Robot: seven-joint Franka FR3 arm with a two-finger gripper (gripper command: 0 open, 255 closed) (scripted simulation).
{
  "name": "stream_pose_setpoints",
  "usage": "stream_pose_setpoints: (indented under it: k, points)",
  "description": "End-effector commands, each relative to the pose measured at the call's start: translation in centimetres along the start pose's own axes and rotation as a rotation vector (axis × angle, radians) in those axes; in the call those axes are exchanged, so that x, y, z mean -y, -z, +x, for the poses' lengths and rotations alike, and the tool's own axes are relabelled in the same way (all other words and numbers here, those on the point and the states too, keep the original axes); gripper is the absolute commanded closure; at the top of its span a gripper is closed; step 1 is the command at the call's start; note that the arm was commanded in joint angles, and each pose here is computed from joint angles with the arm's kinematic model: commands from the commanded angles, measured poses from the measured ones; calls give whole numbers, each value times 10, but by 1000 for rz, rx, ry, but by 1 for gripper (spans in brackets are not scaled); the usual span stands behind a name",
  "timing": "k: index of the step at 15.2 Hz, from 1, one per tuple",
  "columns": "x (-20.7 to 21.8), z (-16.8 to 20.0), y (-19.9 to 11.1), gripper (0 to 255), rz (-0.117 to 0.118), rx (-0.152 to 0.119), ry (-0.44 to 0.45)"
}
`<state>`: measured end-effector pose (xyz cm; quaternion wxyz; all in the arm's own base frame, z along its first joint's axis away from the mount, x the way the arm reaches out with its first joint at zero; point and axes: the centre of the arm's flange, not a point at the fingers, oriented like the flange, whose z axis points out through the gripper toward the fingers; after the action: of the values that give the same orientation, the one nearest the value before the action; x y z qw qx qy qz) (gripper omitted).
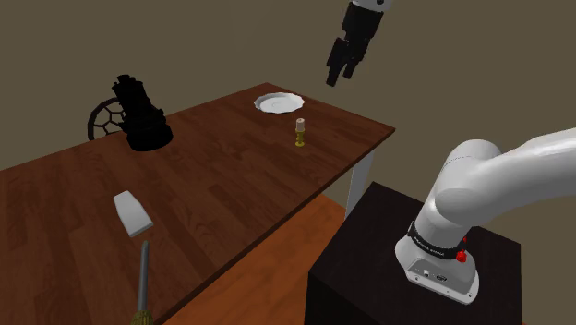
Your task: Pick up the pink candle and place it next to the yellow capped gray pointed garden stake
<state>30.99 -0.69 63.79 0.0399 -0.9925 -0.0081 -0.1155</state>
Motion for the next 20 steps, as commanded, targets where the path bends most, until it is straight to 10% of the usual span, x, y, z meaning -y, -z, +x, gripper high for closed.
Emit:
stream_pose_setpoints:
  k: [1,20]
  points:
    - [0,0,0,0,0,0,0]
    - [-113,136,-189,0,-69,147,-78]
